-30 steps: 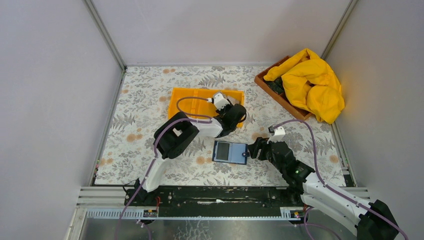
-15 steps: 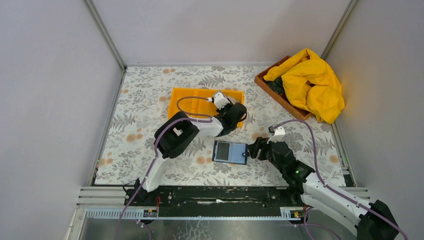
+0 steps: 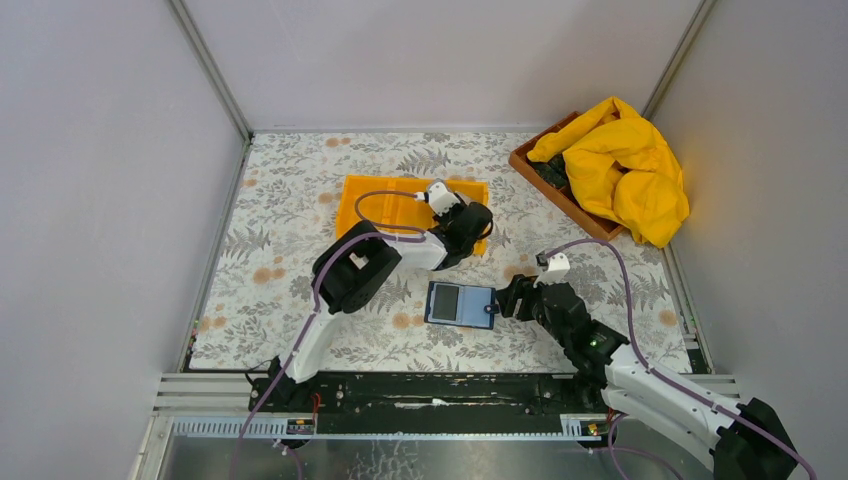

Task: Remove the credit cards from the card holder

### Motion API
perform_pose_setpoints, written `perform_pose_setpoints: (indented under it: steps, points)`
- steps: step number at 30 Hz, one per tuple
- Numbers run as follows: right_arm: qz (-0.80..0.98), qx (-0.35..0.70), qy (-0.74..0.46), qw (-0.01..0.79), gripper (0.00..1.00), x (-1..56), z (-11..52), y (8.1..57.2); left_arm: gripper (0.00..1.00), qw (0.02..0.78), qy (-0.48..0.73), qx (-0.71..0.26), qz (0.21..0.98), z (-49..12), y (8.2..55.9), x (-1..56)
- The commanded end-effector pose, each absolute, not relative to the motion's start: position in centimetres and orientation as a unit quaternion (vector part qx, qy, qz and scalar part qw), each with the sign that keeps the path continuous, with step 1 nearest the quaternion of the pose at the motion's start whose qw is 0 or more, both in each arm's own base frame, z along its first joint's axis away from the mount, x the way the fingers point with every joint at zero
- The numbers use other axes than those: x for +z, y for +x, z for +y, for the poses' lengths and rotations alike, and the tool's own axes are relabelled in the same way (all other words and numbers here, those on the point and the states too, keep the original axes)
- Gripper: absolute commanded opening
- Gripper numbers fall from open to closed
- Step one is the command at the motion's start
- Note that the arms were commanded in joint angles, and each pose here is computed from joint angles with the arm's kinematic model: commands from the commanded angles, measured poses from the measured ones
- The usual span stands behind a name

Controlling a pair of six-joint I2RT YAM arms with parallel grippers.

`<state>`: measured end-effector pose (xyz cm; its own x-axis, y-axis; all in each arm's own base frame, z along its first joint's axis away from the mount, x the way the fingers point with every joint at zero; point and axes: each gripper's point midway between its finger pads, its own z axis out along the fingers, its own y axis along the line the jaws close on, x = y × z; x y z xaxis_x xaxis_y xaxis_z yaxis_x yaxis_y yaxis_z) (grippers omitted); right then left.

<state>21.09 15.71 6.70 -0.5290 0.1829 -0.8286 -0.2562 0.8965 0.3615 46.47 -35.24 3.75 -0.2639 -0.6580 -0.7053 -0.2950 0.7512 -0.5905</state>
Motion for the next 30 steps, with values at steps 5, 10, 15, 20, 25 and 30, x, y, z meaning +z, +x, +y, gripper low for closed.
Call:
perform_pose_setpoints:
  steps: [5, 10, 15, 20, 25, 30]
  points:
    - [0.834, 0.226, -0.009, 0.504, 0.69, 7.81, 15.71, 22.04, 0.31, 0.549, -0.308, -0.189, 0.754, -34.64, 47.88, 3.89]
    - [0.836, 0.223, -0.011, 0.501, 0.69, 7.63, 15.72, 22.06, 0.26, 0.554, -0.308, -0.198, 0.748, -34.71, 47.95, 4.05]
    - [0.836, 0.223, -0.012, 0.501, 0.69, 7.55, 15.75, 22.06, 0.24, 0.561, -0.291, -0.211, 0.746, -35.25, 48.13, 4.18]
    - [0.836, 0.223, -0.011, 0.501, 0.68, 7.54, 15.74, 22.07, 0.24, 0.57, -0.294, -0.218, 0.736, -35.05, 48.29, 4.33]
    - [0.837, 0.223, -0.012, 0.5, 0.68, 7.44, 15.77, 22.06, 0.23, 0.571, -0.297, -0.215, 0.734, -34.98, 48.42, 4.28]
    - [0.837, 0.222, -0.012, 0.499, 0.68, 7.46, 15.81, 22.1, 0.08, 0.569, -0.298, -0.221, 0.734, -35.14, 48.32, 4.39]
